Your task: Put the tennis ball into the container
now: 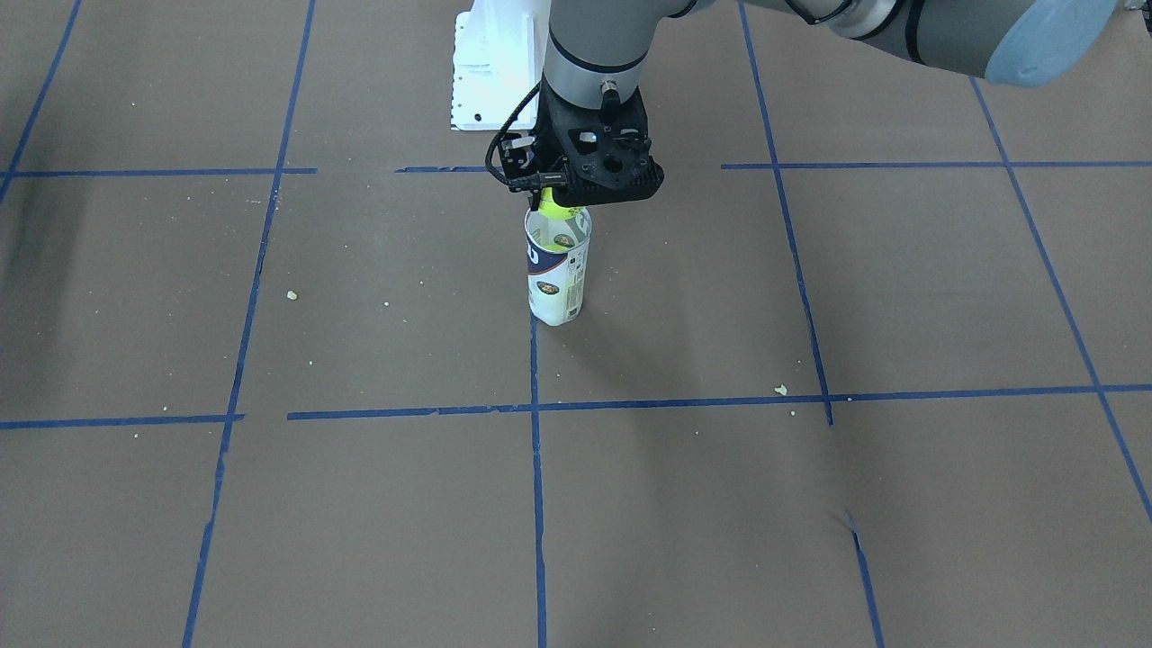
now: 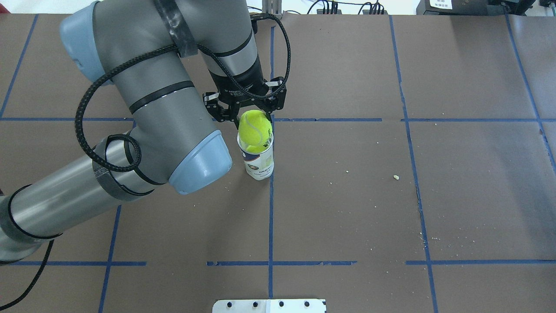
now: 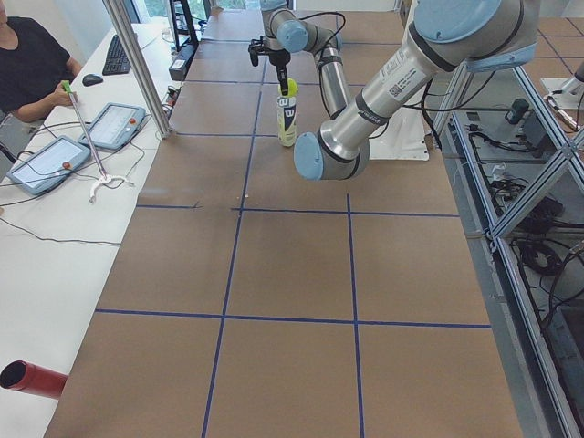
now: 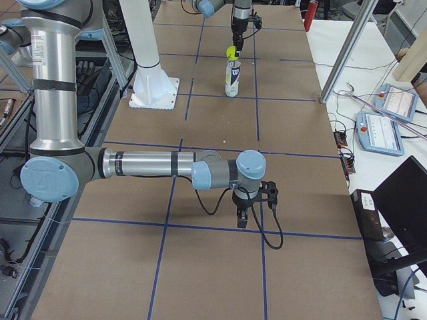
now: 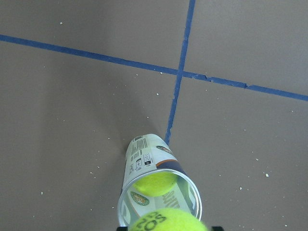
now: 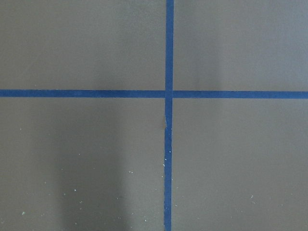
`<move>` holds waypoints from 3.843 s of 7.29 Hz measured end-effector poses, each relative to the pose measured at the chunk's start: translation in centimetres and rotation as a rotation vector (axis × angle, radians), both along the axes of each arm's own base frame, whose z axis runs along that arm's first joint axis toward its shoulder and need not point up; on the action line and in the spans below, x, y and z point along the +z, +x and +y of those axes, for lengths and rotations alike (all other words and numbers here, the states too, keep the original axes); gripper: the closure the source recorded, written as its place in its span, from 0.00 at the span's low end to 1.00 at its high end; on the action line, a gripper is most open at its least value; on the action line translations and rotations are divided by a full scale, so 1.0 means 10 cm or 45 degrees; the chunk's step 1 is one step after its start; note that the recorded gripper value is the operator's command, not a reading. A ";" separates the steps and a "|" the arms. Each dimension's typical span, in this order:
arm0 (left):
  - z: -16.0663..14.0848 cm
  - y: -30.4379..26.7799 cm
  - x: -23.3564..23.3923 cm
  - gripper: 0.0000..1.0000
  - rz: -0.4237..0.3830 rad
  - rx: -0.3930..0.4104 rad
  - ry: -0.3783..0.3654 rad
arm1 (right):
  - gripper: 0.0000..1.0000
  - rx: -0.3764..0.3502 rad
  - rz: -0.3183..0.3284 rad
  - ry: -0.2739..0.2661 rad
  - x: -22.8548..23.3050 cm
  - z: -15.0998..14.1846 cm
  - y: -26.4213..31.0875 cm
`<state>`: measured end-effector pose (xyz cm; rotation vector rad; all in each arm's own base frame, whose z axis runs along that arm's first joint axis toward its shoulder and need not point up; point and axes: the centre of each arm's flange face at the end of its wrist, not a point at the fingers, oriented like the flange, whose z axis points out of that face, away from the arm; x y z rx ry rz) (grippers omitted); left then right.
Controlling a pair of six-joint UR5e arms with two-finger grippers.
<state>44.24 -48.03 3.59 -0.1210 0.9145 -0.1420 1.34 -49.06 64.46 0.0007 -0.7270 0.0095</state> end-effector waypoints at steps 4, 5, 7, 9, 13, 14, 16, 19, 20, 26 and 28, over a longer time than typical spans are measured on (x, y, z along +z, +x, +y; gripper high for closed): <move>-0.13 0.15 0.08 1.00 0.002 0.000 0.005 | 0.00 0.000 0.000 0.000 0.00 0.00 0.00; -0.14 0.15 0.13 0.41 -0.001 0.001 0.006 | 0.00 0.000 0.000 0.000 0.00 0.00 0.00; -0.13 0.14 0.23 0.00 -0.008 0.006 0.007 | 0.00 0.000 0.000 0.000 0.00 0.00 0.00; -0.09 0.10 0.23 0.00 0.002 0.007 0.013 | 0.00 0.000 0.000 0.000 0.00 0.00 0.00; 0.12 -0.17 0.20 0.00 0.059 0.005 0.068 | 0.00 0.000 0.000 0.000 0.00 0.00 0.00; 0.23 -0.34 0.27 0.00 0.079 0.019 0.119 | 0.00 0.000 0.000 0.000 0.00 0.00 0.00; 0.07 -0.71 0.60 0.00 0.042 0.082 0.291 | 0.00 0.000 0.000 0.000 0.00 0.00 0.00; -0.69 -2.11 1.71 0.00 -0.140 0.166 0.572 | 0.00 0.000 0.000 0.000 0.00 0.00 0.00; -0.87 -2.74 2.28 0.00 -0.201 0.226 0.621 | 0.00 0.000 0.000 0.000 0.00 0.00 0.00; -0.20 -5.04 5.70 0.00 -0.242 0.286 0.316 | 0.00 0.000 0.000 0.000 0.00 0.00 0.00; 0.06 -5.09 5.98 0.00 -0.175 0.259 0.273 | 0.00 0.000 0.000 0.000 0.00 0.00 0.00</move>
